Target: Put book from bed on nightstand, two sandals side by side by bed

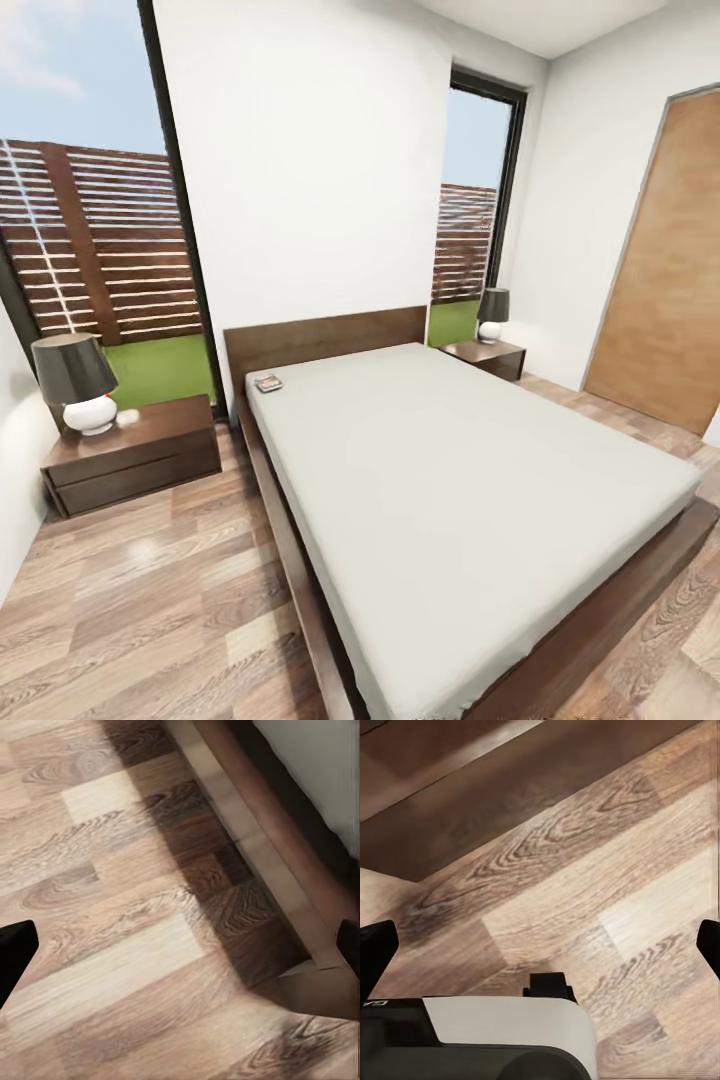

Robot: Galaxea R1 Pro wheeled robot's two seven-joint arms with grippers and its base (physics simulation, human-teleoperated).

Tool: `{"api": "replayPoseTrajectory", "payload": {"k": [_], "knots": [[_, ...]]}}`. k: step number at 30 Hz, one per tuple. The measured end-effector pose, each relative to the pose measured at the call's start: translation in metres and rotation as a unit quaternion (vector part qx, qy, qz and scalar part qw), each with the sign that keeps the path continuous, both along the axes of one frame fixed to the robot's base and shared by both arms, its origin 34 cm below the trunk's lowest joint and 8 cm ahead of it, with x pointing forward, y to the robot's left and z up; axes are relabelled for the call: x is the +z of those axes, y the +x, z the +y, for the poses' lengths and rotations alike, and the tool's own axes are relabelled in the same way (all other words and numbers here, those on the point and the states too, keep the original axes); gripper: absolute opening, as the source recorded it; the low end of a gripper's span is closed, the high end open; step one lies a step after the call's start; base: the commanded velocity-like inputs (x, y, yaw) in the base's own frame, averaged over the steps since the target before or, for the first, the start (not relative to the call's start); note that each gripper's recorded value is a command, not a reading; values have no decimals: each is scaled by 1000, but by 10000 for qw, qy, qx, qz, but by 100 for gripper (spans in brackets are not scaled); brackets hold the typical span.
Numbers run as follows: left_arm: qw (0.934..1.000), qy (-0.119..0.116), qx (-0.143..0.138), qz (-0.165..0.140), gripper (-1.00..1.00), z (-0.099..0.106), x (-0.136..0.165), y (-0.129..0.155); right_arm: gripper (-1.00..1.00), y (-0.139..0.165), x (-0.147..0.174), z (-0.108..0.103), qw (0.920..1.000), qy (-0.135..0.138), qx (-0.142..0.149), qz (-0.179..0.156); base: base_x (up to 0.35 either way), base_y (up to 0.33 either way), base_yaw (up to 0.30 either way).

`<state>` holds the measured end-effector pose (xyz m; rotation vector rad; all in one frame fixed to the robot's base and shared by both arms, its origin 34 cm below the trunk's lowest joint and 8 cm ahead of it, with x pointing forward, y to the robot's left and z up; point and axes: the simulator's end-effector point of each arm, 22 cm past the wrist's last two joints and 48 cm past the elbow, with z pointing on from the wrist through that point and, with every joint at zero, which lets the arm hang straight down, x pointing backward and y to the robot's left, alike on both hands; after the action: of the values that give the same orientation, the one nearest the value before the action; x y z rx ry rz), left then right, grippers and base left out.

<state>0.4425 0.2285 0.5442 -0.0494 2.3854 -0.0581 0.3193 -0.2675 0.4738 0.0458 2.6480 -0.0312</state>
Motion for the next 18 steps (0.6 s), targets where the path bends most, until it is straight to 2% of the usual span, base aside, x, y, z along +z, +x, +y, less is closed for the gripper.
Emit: {"api": "replayPoseTrajectory", "payload": {"k": [18], "knots": [[10000,0,-1,0,100,0,0,0,100,0,0,0,10000,0,0,0,0,0,-277]]}}
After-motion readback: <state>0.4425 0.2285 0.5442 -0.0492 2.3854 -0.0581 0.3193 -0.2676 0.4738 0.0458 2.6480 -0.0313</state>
